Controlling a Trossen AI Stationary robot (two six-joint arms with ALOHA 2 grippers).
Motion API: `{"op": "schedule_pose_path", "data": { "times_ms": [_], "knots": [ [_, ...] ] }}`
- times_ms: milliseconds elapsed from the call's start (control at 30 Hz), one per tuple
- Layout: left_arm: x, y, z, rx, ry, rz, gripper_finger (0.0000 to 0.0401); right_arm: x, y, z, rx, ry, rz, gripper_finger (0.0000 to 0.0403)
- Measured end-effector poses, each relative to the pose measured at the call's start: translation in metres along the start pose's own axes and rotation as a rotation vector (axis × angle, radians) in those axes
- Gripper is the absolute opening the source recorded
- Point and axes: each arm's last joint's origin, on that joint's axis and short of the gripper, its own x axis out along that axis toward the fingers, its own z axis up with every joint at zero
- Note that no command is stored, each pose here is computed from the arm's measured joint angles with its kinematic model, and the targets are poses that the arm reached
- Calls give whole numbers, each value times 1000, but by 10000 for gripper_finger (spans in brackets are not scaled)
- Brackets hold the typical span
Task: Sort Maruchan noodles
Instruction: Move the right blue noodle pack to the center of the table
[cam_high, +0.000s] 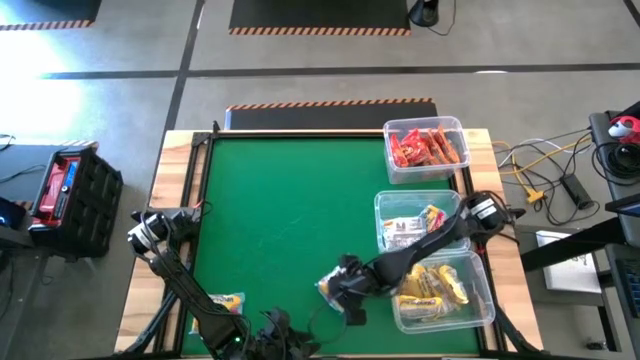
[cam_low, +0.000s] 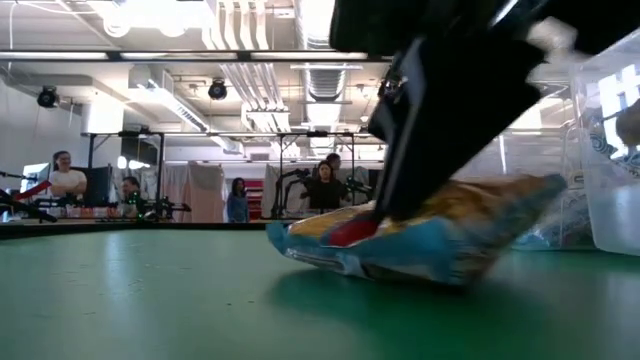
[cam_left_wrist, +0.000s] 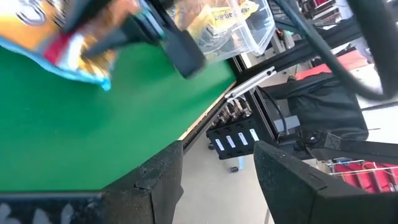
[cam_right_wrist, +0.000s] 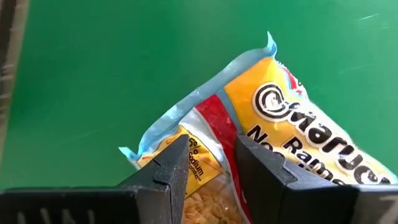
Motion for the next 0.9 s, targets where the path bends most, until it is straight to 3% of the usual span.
{"op": "schedule_pose_path", "data": {
  "times_ms": [233, 367, 600, 900],
  "knots": [
    [0, 5, 1, 29, -5, 41, 181, 2, -47, 15, 15, -15, -77, 118],
    [-4, 17, 8, 56, -79, 136, 181, 2, -74, 22, 53, -23, -111, 118],
    [-32, 38, 45, 149, -296, 331, 181, -3, -117, 35, 54, -57, -162, 118],
    [-62, 53, 94, 359, -385, 591, 181, -17, -170, 59, 150, -196, -217, 118]
  ]
}}
